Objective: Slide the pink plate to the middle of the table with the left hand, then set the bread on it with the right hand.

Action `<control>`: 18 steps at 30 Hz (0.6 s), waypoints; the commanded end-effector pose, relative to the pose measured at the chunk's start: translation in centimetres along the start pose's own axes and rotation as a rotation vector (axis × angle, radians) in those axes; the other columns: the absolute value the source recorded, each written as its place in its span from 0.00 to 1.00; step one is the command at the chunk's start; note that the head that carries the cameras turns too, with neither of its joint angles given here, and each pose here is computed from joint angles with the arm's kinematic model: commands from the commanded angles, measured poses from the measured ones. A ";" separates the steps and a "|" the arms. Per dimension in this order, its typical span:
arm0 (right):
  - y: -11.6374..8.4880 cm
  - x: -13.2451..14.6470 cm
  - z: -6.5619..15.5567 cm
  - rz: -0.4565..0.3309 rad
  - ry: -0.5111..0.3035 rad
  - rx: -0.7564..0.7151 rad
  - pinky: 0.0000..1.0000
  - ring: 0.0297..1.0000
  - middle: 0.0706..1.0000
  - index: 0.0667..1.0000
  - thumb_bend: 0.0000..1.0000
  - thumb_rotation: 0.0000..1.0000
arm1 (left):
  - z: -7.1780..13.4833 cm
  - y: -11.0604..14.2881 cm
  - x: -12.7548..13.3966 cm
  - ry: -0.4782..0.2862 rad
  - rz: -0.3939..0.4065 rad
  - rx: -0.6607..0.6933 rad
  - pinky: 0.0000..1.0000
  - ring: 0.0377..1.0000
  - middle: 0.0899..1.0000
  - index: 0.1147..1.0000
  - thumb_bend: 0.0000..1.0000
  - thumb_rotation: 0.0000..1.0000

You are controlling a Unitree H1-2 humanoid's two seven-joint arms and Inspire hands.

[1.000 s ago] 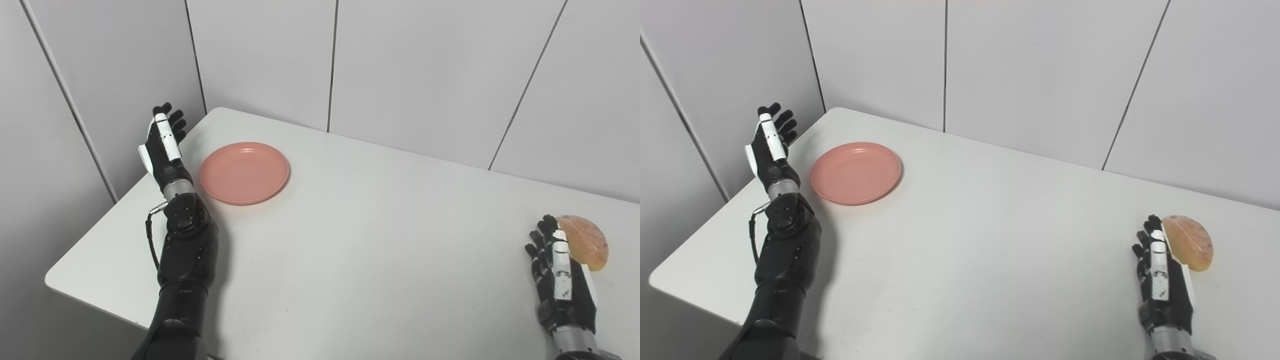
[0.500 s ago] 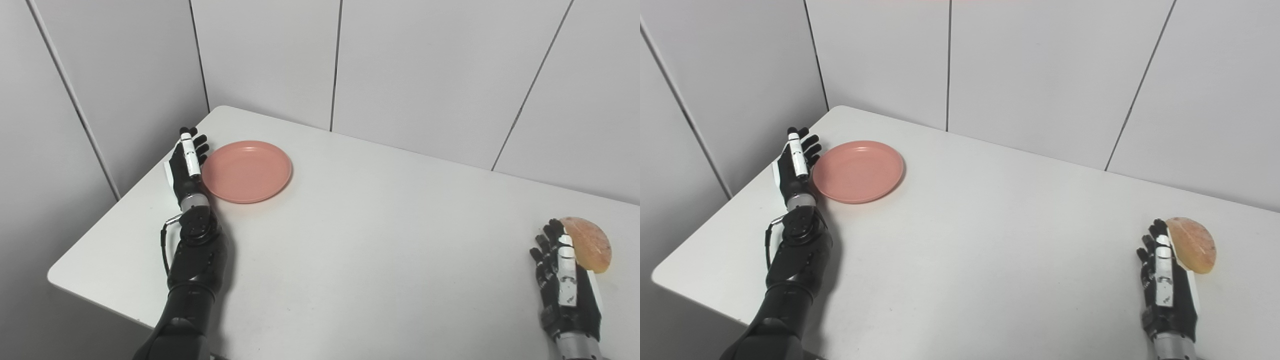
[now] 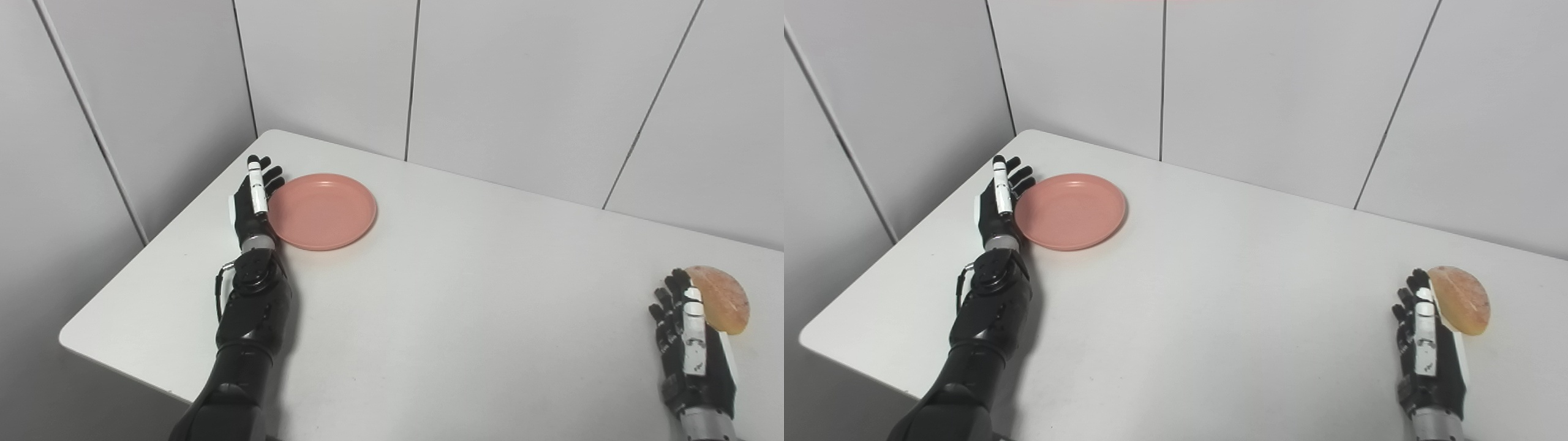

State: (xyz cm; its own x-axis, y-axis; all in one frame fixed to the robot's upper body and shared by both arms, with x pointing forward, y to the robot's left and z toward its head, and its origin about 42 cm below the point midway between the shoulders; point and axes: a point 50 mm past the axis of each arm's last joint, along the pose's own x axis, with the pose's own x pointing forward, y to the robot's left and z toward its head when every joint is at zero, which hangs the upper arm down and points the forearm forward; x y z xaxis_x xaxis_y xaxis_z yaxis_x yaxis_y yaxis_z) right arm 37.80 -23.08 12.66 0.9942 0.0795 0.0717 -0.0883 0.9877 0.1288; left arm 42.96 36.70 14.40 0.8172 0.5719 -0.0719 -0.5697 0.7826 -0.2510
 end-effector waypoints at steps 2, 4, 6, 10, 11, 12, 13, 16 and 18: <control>0.4 1.0 1.8 0.023 -0.058 -0.013 1.00 1.00 0.99 0.97 0.66 0.97 | 1.3 -2.4 0.1 -0.004 -0.064 -0.019 0.80 0.76 0.73 0.73 0.50 1.00; 0.4 1.0 1.8 0.022 -0.056 -0.014 1.00 1.00 0.99 0.97 0.66 0.97 | 1.2 -2.9 -0.2 0.002 -0.088 -0.018 0.80 0.76 0.73 0.73 0.49 1.00; 0.4 0.9 1.9 0.025 -0.055 -0.016 1.00 1.00 0.99 0.97 0.66 0.97 | 1.1 -3.6 -0.6 0.007 -0.112 -0.015 0.81 0.77 0.74 0.73 0.49 1.00; 0.4 1.0 1.9 0.029 -0.060 -0.018 1.00 1.00 1.00 0.97 0.66 0.98 | 0.5 -4.9 -1.3 0.024 -0.149 0.016 0.82 0.78 0.75 0.73 0.48 1.00; 0.4 1.0 1.8 0.029 -0.059 -0.018 1.00 1.00 1.00 0.97 0.66 0.98 | 0.1 -5.3 -1.5 0.030 -0.170 0.029 0.82 0.78 0.75 0.73 0.48 1.00; 0.3 1.0 1.8 0.027 -0.058 -0.017 1.00 1.00 0.99 0.97 0.66 0.98 | -0.2 -5.6 -1.7 0.038 -0.193 0.043 0.82 0.79 0.76 0.74 0.47 1.00; 0.3 1.1 1.8 0.026 -0.057 -0.017 1.00 1.00 0.99 0.97 0.66 0.98 | -0.5 -6.0 -1.9 0.045 -0.215 0.050 0.83 0.80 0.77 0.74 0.47 1.00; 0.2 1.2 1.8 0.023 -0.057 -0.014 1.00 1.00 0.99 0.97 0.66 0.97 | -1.2 -7.1 -2.7 0.062 -0.258 0.056 0.81 0.80 0.77 0.75 0.48 1.00; 0.2 1.2 1.7 0.024 -0.055 -0.015 1.00 1.00 0.99 0.97 0.66 0.98 | -1.5 -7.8 -3.2 0.067 -0.279 0.064 0.82 0.80 0.77 0.75 0.47 1.00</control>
State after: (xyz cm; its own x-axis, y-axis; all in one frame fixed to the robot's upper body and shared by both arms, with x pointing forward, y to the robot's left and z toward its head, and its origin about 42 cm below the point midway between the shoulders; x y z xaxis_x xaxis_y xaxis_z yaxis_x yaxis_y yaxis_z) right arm 37.81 -23.09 12.54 0.9944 0.0846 0.0631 -0.0918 0.9885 0.1199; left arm 44.21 29.49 14.19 0.9316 0.3526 -0.0878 -0.3634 0.9079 -0.2090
